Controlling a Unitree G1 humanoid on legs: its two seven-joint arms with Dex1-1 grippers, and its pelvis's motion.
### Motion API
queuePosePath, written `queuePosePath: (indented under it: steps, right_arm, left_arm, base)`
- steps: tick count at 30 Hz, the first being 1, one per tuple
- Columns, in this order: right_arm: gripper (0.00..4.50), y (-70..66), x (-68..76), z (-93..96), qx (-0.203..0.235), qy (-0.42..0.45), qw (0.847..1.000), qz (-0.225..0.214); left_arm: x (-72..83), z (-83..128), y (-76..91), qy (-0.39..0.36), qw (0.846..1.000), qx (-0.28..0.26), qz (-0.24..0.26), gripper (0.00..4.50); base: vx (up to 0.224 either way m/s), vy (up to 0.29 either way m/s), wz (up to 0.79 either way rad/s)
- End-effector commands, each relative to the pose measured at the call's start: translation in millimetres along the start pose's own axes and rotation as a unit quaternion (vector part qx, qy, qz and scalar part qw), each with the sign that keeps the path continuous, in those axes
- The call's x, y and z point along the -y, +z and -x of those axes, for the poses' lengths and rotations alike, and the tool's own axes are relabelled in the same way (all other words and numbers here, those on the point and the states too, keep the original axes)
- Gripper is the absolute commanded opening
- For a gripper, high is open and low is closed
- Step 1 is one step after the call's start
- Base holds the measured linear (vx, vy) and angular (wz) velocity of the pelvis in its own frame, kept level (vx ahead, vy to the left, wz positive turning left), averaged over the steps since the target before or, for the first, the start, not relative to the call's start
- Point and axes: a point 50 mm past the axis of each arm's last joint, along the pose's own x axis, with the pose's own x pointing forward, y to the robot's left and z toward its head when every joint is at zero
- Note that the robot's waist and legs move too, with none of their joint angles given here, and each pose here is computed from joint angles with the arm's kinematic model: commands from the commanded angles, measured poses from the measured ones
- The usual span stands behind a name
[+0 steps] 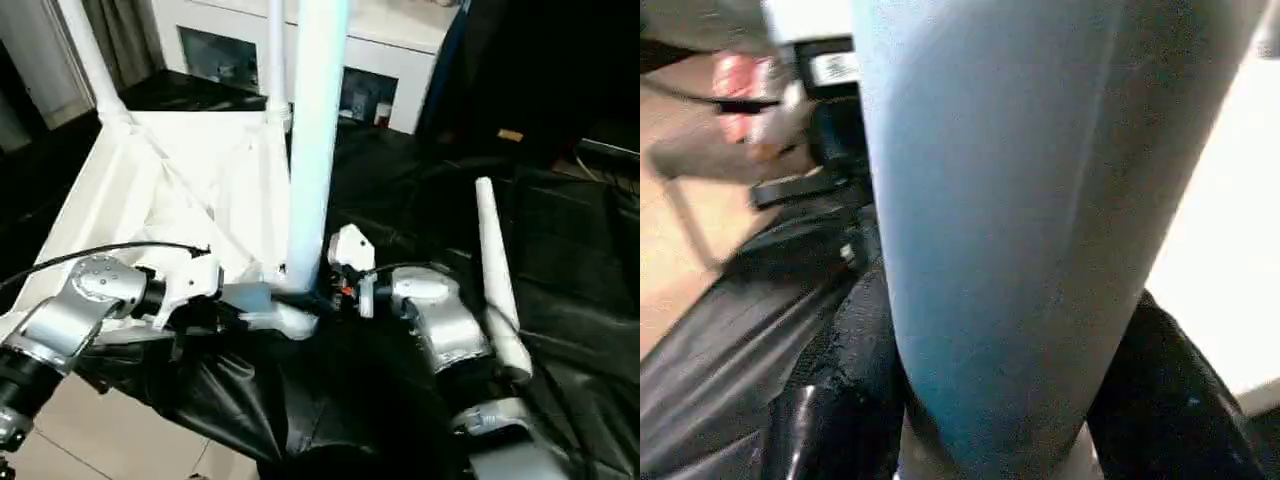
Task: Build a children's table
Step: Insert table leg to table base
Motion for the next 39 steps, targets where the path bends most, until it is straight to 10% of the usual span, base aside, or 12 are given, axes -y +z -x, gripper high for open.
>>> queuePosePath:
  steps: [1, 15, 31, 39]
  right_arm:
    - [1.89, -49.7, -8.5, 3.2, -0.102, -0.053, 0.991, -0.072]
    - [1.89, -46.2, 16.9, -43.2, -0.09, -0.312, 0.936, -0.134]
    - [1.89, -39.7, 18.7, -57.5, -0.072, -0.331, 0.928, -0.155]
    - [2.85, -22.2, 24.7, -58.7, -0.016, -0.313, 0.937, -0.157]
  left_arm:
    - [-10.8, -3.0, 18.4, 0.037, 0.999, 0.016, -0.017, 0.0]
    - [-51.0, -31.9, 45.8, 0.265, 0.954, 0.015, 0.141, 0.0]
    - [-47.2, -46.1, 56.0, 0.261, 0.953, 0.019, 0.154, 0.0]
    - [-44.2, -44.6, 55.2, 0.247, 0.96, 0.021, 0.131, 0.0]
  base:
    - [0.0, 0.0, 0.0]
    - [0.0, 0.0, 0.0]
    - [0.011, 0.002, 0.0]
    - [0.0, 0.0, 0.0]
